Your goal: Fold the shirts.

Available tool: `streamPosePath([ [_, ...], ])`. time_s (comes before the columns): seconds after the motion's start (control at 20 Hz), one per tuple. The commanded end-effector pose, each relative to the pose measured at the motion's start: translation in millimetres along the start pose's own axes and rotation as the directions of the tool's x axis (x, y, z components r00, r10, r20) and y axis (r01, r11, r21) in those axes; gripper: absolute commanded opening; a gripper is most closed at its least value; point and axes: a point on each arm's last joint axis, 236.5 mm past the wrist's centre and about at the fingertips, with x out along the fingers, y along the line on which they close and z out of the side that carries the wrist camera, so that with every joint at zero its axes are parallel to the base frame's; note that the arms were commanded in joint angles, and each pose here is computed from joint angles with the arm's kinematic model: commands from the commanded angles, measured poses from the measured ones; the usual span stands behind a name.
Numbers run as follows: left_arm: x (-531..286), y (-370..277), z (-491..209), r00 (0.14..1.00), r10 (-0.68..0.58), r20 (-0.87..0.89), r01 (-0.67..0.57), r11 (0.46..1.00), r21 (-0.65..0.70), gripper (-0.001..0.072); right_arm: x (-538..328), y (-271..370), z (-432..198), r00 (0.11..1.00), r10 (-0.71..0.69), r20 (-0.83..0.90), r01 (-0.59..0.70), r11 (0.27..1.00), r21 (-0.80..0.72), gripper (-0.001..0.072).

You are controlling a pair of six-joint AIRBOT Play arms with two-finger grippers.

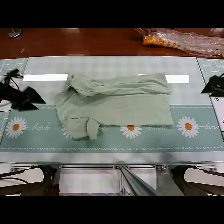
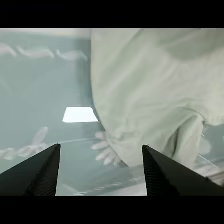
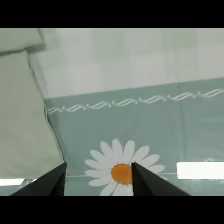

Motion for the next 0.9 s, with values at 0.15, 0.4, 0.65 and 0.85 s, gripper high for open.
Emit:
streamPosePath([
  [0.15, 90, -1, -41, 0.993, -0.115, 0.022, 0.116, 0.992, -0.058, 0.0612, 32, 8, -28, 0.987, 0.161, 0.000, -0.161, 0.984, 0.070, 0.0496],
  [0.4, 116, -12, -19, 0.991, -0.074, 0.110, 0.076, 0.997, -0.017, 0.0490, 32, 10, -27, 0.985, 0.170, 0.004, -0.170, 0.983, 0.070, 0.0495],
  [0.65, 114, -37, -18, 0.979, -0.167, 0.113, 0.161, 0.985, 0.060, 0.0021, 34, -9, -46, 0.993, 0.096, -0.074, -0.092, 0.994, 0.058, 0.0498],
  [0.85, 109, -40, -26, 0.978, -0.191, 0.084, 0.186, 0.980, 0.066, 0.0021, 65, -9, -85, 0.951, 0.293, -0.095, -0.258, 0.927, 0.271, 0.0592],
])
